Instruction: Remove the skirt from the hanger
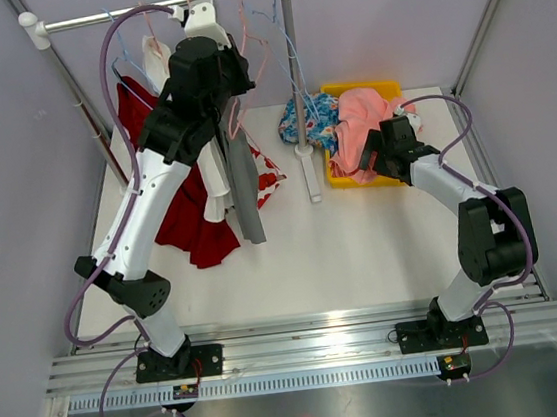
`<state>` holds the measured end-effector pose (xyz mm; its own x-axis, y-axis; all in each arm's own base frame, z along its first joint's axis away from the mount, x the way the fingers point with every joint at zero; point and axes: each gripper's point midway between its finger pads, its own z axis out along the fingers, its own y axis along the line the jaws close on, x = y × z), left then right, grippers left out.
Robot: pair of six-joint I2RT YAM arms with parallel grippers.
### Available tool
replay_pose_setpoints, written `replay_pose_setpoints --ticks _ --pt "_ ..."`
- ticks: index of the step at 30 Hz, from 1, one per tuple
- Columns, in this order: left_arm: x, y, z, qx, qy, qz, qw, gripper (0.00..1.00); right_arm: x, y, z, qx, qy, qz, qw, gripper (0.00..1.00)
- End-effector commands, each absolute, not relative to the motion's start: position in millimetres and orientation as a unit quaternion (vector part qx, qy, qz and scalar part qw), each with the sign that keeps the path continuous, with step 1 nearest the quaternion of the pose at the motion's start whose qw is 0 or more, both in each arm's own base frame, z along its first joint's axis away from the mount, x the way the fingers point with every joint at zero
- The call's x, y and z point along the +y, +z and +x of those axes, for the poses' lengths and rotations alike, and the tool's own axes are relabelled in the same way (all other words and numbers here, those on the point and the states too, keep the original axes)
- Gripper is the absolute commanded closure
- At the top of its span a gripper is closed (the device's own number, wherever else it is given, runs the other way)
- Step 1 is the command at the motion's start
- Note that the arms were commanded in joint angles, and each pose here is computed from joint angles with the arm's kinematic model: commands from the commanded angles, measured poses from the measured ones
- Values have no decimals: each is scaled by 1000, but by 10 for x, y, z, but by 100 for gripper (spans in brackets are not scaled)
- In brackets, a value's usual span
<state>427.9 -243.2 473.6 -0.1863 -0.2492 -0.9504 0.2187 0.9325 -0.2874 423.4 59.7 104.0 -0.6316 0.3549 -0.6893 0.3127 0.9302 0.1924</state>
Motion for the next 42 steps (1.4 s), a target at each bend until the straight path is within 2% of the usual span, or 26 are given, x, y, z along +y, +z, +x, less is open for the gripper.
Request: replay_pose_setpoints --ticks 1,6,11,15,22,25,26,30,34,42 --pt "-2314 5322 4260 681 -210 -45 700 100 672 1342 4324 884 61 186 425 1" --pt "-2362 5377 4389 671 -205 -49 711 100 677 1309 4298 886 62 184 422 1" --pt "-2529 5138 4623 688 -202 -41 696 100 675 1273 4254 887 62 183 418 0" --pt "-2621 4919 4622 708 -215 -34 672 100 676 1255 4216 889 64 183 415 0" --pt "-2510 4746 4427 731 -205 -27 650 90 713 1254 4157 892 75 183 407 0" --pt "-2413 4817 4277 730 -202 -21 652 75 714 1275 4087 892 77 183 406 1" --pt "-2388 4768 4258 734 -196 -19 649 58 710 1329 4063 889 80 184 411 1" --pt "-2165 4874 4083 729 -172 -20 662 27 682 1376 3921 888 80 183 413 0" --pt "-1932 5019 3955 721 -147 -30 676 20 659 1443 3783 886 83 183 418 1" --pt "-1610 5060 4026 724 -104 -56 680 18 630 1479 3582 885 86 180 421 1"
